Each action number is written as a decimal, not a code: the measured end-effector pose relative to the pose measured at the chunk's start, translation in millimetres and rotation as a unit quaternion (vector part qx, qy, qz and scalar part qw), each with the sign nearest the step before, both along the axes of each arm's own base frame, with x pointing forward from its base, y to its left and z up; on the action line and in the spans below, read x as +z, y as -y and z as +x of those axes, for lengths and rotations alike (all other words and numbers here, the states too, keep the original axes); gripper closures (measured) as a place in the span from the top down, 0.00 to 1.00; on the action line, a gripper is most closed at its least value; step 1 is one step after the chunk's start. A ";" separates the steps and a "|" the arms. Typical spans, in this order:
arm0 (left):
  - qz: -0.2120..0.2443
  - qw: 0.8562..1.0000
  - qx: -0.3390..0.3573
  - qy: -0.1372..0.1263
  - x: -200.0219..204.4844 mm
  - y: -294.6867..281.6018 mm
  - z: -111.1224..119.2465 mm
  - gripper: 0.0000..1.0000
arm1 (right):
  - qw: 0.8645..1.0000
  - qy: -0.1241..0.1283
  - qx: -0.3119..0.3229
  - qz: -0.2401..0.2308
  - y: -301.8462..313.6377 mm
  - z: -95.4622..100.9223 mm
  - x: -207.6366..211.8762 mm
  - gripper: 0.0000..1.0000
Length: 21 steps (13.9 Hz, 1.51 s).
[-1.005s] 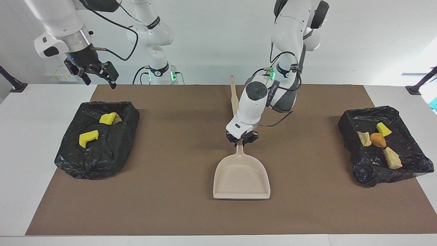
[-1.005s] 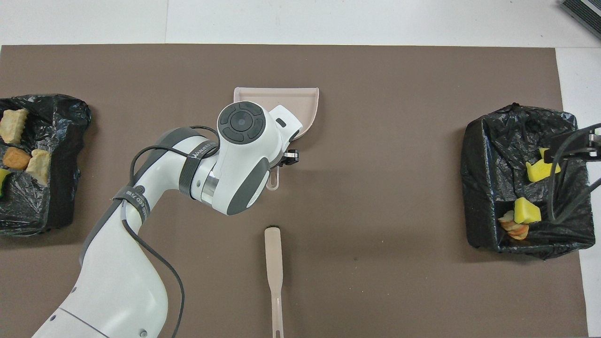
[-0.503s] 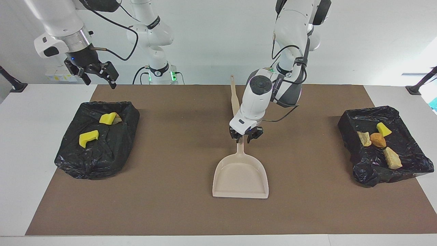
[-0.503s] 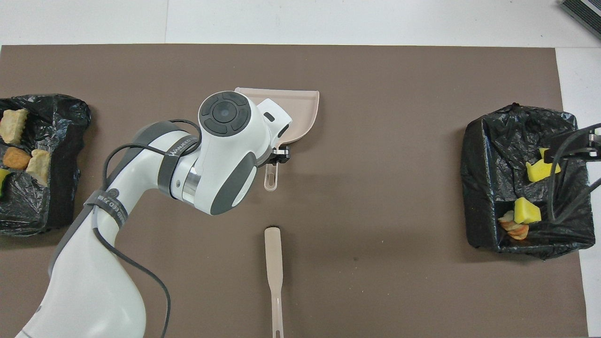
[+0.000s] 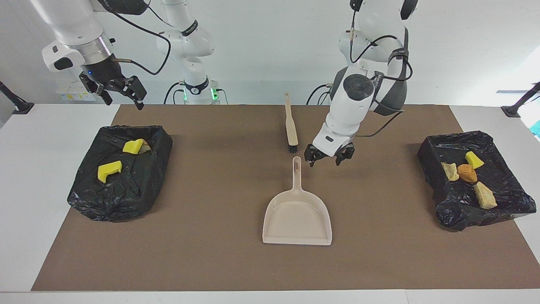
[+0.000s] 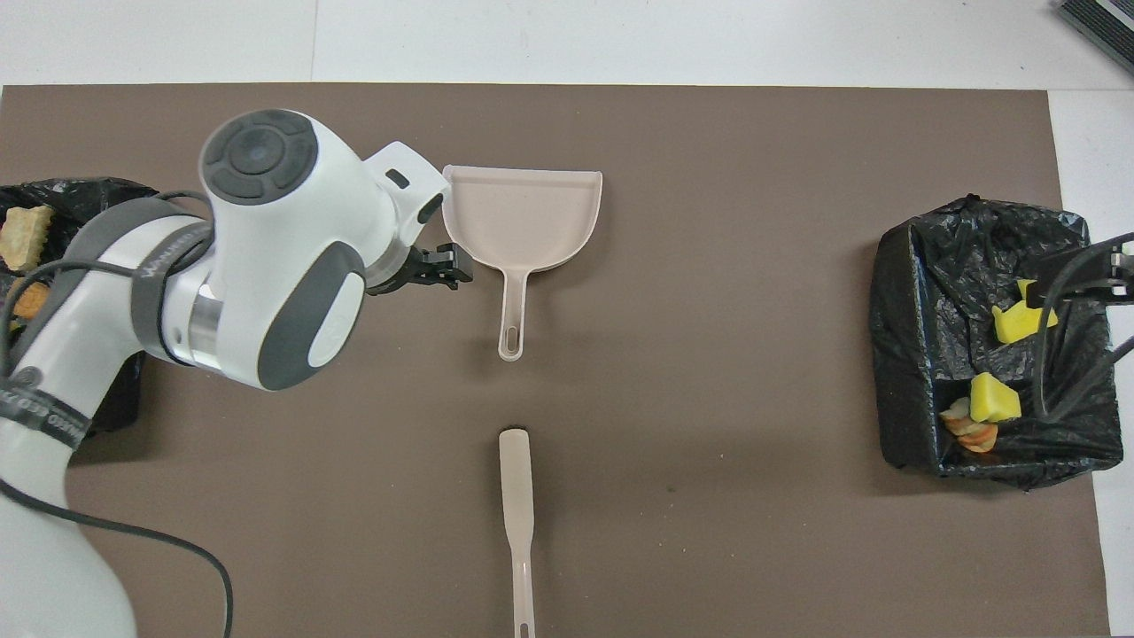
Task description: Sweep and dump trash in bin
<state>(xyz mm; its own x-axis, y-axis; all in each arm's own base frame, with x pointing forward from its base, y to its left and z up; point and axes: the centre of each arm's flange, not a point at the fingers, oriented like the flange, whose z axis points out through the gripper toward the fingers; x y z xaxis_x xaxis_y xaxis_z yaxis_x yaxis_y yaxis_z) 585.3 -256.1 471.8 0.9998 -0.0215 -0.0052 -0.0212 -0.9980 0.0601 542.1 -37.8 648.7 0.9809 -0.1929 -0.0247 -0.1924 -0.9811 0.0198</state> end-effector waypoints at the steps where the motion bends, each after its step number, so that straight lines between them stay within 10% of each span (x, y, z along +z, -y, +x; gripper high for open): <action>1: -0.001 1.000 -0.004 0.003 12.3 -17.9 2.4 1.00 | 1.000 0.000 0.000 0.000 0.0 0.0 0.0 1.00; 14: 0.032 0.999 -0.025 -0.024 171.2 -164.9 -75.3 1.00 | 1.000 0.000 0.000 0.000 0.0 0.0 0.0 1.00; 21: 0.035 0.999 -0.012 -0.014 191.9 -195.6 -69.6 1.00 | 1.000 0.000 0.000 0.000 0.0 0.0 0.0 1.00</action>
<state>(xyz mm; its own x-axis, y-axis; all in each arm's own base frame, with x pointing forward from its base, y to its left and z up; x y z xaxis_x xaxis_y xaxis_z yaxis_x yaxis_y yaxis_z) 515.7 -60.6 663.7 0.9984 -0.0442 -0.0357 -0.0445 -0.9990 -0.0082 542.1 -37.8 648.7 0.9809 -0.1929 -0.0247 -0.1924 -0.9811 0.0198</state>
